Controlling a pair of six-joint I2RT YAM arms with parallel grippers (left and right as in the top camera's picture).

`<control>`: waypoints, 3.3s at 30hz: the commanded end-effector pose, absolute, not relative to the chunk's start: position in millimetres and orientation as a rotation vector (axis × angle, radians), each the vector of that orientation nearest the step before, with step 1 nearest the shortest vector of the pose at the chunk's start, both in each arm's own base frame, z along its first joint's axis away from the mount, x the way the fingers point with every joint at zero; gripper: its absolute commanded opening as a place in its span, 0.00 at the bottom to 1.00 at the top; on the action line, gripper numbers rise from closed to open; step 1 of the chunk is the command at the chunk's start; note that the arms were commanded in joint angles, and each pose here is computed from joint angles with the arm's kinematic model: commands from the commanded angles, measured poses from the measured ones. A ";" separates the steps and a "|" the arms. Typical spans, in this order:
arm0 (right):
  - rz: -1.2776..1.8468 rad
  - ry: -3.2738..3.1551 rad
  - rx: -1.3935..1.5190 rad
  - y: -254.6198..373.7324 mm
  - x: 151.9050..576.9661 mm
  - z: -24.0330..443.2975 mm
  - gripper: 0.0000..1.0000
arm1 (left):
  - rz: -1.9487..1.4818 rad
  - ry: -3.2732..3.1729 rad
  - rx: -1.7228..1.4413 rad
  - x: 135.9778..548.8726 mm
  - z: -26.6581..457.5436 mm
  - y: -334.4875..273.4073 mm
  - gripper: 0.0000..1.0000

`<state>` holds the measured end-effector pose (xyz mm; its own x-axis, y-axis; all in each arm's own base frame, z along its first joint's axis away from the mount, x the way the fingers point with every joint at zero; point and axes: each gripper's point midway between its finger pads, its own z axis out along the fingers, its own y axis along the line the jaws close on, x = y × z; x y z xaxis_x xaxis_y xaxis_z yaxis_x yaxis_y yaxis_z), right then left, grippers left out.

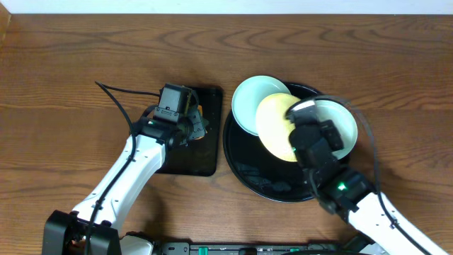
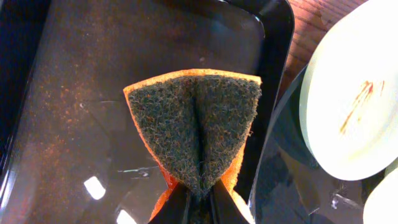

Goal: Clean dirty plates on tray and stack at the side
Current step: 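Lift the yellow plate with the right gripper and place it right of the tray, then move right gripper back to grip the lower pale green plate rim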

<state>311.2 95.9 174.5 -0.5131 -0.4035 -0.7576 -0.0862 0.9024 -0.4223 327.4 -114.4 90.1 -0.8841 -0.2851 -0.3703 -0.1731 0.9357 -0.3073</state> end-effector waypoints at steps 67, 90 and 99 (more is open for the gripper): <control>0.241 2.607 0.433 -47.6 334.9 26.7 0.15 | -0.340 2.706 -0.333 321.0 83.3 -109.6 0.07; 0.365 2.594 0.362 -25.2 315.4 65.1 0.01 | -0.341 2.705 -0.333 321.1 83.4 -109.6 0.07; 0.519 2.790 0.310 19.6 261.2 59.4 0.01 | -0.362 2.698 -0.301 321.7 85.1 -117.9 0.08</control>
<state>267.8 1.1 59.0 -0.9138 0.3049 -0.2683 0.2044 0.9161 0.3450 323.1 -113.8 87.7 -0.8919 -0.2791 -0.3559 -0.1747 0.9384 -0.2981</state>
